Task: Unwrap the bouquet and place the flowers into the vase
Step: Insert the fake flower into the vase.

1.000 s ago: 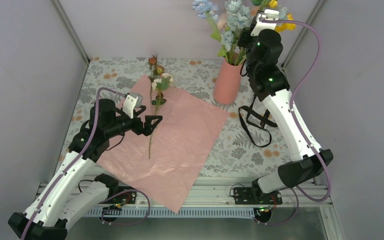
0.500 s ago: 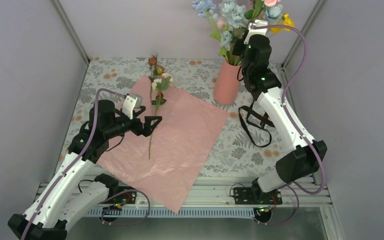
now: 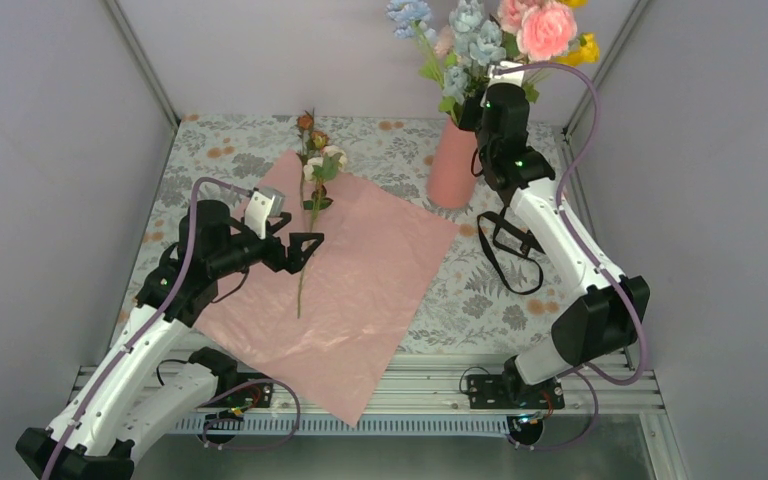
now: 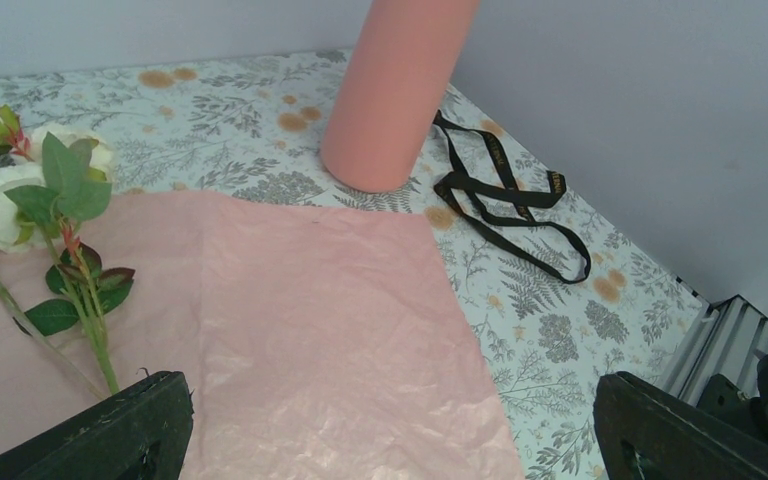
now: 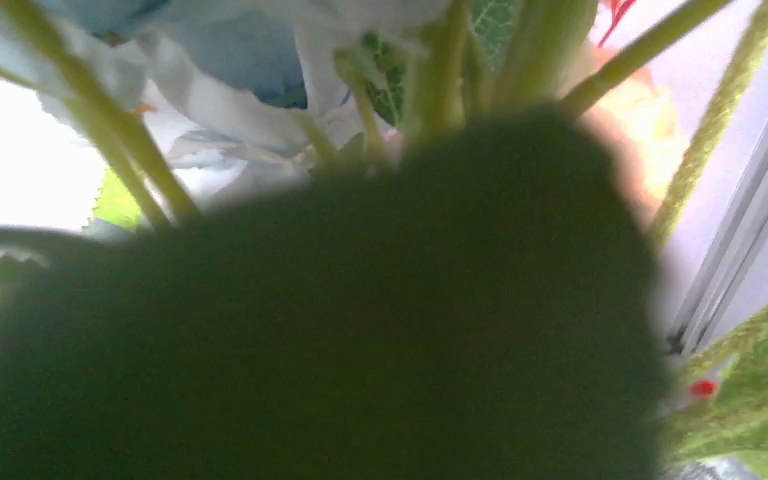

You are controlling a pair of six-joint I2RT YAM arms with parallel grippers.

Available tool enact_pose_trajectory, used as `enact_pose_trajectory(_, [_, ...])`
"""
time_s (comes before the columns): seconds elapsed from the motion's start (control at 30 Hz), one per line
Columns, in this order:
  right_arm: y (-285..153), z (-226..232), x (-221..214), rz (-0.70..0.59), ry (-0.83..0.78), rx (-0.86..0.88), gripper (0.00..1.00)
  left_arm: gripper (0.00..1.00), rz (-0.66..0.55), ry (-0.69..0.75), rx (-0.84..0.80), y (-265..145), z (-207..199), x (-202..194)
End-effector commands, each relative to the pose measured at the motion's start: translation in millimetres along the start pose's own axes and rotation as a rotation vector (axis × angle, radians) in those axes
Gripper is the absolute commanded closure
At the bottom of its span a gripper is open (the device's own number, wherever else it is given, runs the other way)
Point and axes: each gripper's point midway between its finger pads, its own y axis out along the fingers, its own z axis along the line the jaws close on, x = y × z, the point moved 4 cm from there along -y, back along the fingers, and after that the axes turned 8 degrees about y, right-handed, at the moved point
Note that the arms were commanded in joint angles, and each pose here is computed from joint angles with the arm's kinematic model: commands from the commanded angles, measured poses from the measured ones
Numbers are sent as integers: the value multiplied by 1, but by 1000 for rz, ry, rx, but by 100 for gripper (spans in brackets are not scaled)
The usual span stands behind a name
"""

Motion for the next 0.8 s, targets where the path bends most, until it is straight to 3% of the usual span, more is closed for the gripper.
enact_pose_trajectory(0.0, [-9, -3, -2, 41, 35, 15, 78, 0, 10, 9, 20, 3, 3, -3])
enact_pose_trajectory(0.2, [-22, -12, -22, 181, -6, -7, 76, 0, 42, -24, 151, 5, 22, -8])
enact_pose_trajectory(0.53, [-28, -26, -8, 61, -67, -76, 95, 0, 62, -42, 217, 5, 31, -11])
enact_pose_trajectory(0.77, [-11, -15, -6, 120, -124, -72, 96, 0, 65, -39, 220, 5, 32, -11])
